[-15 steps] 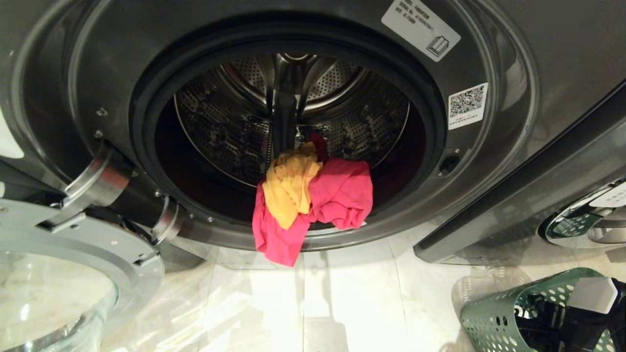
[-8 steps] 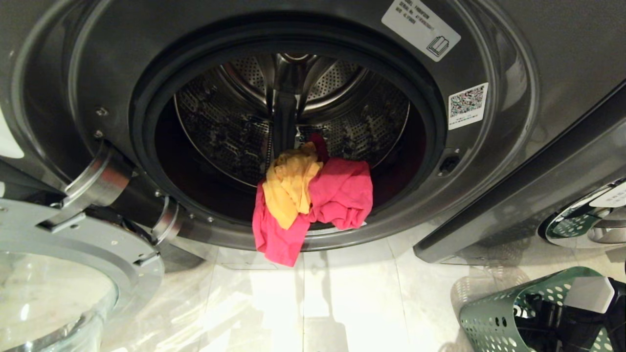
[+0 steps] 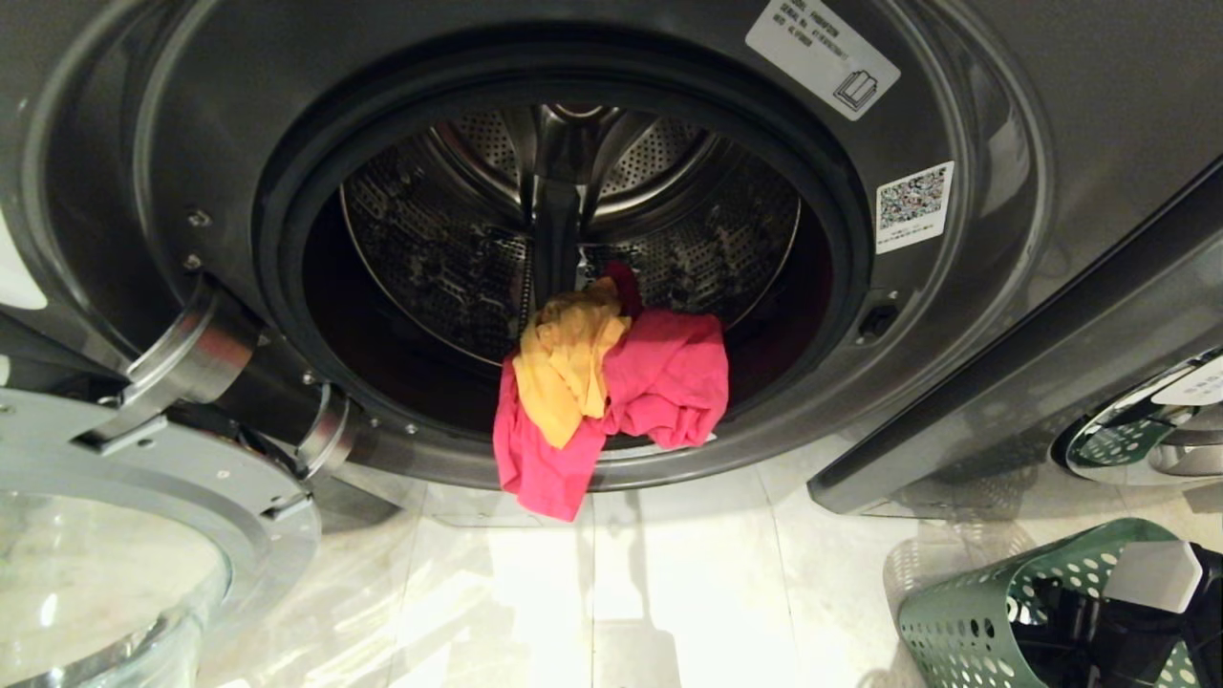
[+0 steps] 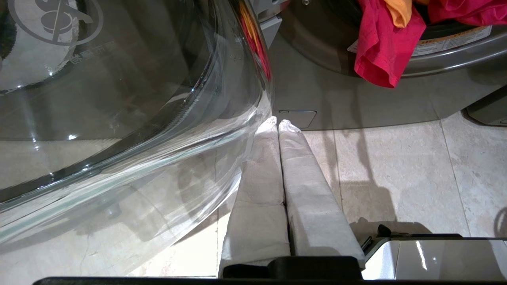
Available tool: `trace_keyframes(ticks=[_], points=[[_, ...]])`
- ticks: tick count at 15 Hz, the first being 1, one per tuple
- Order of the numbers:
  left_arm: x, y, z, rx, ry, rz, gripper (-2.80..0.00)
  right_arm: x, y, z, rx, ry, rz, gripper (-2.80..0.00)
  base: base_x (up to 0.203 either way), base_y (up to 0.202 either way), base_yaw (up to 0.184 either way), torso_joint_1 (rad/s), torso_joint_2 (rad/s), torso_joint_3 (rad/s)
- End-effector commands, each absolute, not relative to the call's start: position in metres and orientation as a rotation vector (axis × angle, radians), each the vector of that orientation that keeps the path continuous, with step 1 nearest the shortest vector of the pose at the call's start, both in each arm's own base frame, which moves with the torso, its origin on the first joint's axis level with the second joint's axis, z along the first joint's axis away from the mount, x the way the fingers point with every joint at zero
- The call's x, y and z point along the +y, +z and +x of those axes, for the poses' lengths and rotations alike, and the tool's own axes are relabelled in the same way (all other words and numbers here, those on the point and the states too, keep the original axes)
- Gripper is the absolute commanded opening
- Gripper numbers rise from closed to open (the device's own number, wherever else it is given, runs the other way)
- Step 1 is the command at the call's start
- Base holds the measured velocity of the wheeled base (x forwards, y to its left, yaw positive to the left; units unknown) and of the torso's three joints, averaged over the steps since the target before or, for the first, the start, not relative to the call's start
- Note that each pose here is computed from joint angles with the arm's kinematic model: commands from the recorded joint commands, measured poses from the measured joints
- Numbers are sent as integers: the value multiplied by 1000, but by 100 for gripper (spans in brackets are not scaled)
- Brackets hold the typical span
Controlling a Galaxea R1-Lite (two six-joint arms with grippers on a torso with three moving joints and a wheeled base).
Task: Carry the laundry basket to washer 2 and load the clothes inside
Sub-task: Place the clothes into the washing machine
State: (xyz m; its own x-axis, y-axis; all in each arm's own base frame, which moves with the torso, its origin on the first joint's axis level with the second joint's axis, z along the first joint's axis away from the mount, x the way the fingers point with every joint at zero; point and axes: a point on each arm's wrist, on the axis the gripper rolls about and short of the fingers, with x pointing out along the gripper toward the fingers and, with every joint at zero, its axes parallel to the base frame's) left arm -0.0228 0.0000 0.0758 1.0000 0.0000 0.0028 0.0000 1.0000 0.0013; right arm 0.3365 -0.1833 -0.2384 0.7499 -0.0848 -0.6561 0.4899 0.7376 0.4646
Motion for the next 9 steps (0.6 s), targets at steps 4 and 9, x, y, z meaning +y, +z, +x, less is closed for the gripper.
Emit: trace_keyframes(ticks=[4, 9], points=[[0, 75, -23, -2, 0, 2, -280, -184, -240, 334, 662, -363, 677, -280, 0, 0, 0, 0, 0, 0], [0, 75, -23, -2, 0, 2, -280, -186, -239, 334, 680, -381, 681, -280, 0, 0, 0, 0, 0, 0]])
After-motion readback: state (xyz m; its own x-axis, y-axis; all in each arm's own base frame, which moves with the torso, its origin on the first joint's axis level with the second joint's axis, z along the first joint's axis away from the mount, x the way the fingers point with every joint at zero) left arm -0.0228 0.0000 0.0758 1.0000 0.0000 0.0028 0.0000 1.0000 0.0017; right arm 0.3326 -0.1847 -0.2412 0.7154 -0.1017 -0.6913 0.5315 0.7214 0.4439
